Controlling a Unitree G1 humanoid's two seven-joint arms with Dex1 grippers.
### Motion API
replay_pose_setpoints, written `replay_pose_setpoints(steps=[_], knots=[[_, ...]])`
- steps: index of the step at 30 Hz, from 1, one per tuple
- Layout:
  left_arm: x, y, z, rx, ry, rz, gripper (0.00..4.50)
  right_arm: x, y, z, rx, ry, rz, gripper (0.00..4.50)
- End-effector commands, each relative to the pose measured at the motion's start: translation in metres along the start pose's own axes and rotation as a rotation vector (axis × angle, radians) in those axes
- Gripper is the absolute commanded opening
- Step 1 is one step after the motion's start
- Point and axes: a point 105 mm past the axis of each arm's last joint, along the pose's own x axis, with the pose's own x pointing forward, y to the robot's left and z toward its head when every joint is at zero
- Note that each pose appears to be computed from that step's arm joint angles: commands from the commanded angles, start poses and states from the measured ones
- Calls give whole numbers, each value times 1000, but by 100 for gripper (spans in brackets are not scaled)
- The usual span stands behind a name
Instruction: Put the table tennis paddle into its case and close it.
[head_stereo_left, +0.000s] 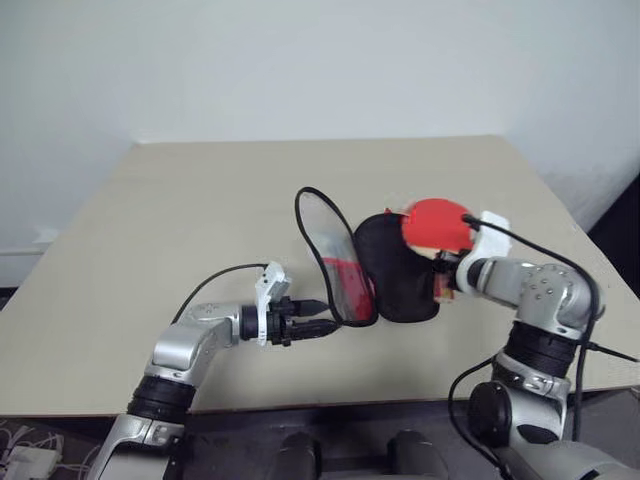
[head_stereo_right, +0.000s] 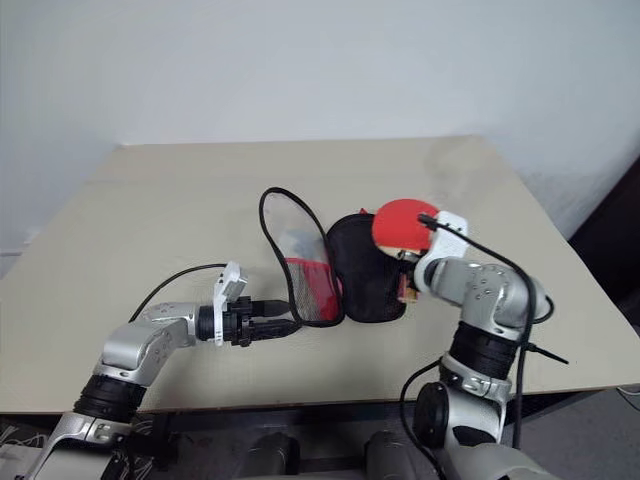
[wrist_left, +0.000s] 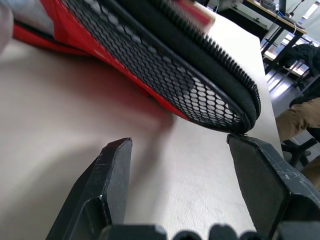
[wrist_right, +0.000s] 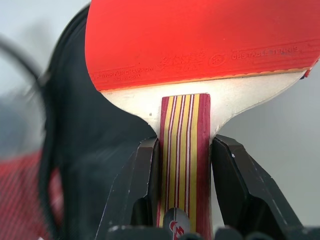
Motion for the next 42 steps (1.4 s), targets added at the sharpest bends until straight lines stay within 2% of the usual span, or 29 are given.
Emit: replay_pose_setpoints(steps=[1,12,35,37,39,42], knots=[[2,0,8,33,-5,-16,322,-6,20,11,-59,-84,46,124],[3,0,9,40,3,-24,322,26,24,-15,-117,-20,50,124],[-1,1,8,44,0,4,322,46,30,-38,-140,69,89,124],[0,1,8,43,-2,5,322,45,32,-38,-138,71,102,195],[1,1,8,43,-2,4,322,45,31,-39,-141,71,101,239],[2,0,7,42,-4,1,322,44,30,-37,-144,65,96,341]])
